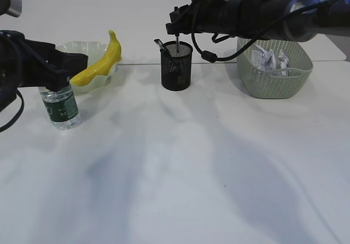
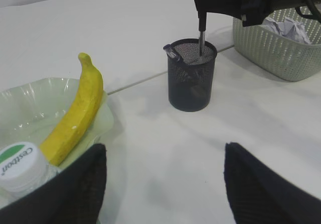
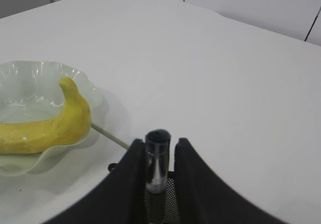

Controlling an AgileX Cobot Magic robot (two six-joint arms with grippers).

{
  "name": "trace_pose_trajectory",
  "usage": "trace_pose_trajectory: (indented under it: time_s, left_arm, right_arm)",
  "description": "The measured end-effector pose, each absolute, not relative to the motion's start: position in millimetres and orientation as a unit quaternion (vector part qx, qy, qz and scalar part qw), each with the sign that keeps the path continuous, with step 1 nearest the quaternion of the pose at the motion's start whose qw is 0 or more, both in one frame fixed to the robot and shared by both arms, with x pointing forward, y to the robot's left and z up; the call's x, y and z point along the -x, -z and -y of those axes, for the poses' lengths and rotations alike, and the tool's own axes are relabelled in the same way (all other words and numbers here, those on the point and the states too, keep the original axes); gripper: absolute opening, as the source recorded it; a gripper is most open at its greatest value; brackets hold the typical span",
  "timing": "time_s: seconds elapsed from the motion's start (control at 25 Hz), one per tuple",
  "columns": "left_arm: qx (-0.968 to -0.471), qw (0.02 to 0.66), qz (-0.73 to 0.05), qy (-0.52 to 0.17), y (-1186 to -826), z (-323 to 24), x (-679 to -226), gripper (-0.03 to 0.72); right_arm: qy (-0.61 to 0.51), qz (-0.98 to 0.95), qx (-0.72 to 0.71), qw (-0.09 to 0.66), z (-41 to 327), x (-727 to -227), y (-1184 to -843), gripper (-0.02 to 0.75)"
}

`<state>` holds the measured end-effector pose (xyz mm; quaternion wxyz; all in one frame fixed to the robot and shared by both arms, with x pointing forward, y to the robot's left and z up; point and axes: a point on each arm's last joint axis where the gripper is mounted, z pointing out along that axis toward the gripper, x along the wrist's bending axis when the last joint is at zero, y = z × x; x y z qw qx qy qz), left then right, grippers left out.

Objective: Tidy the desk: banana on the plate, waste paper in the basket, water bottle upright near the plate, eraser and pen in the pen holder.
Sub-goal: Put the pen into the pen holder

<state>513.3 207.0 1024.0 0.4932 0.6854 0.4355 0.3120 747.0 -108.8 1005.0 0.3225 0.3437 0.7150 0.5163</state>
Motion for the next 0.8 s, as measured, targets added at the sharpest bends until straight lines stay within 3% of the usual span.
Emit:
trace_pose_trajectory:
  time_s: [0.24,0.64,0.8]
  left_arm:
    - [-0.685,0.494,-0.435,-0.312,-1024,-207,-513,0.521]
    - [-0.682,0.498,-0.434,-0.312,-1025,-207,-513,0.515]
    - [-0.677,0.501,-0.441,-0.311,-1025,-207,-514,0.511]
  right_arm:
    - [-0.519,-0.713,-0.346,0.319,108,-747,-1005,0.3]
    - [-0.524,-0.71,-0.351,0.314,108,-746,-1006,0.318]
    - [-0.535,-0.7,-0.344,0.324,110,-742,-1028,0.32]
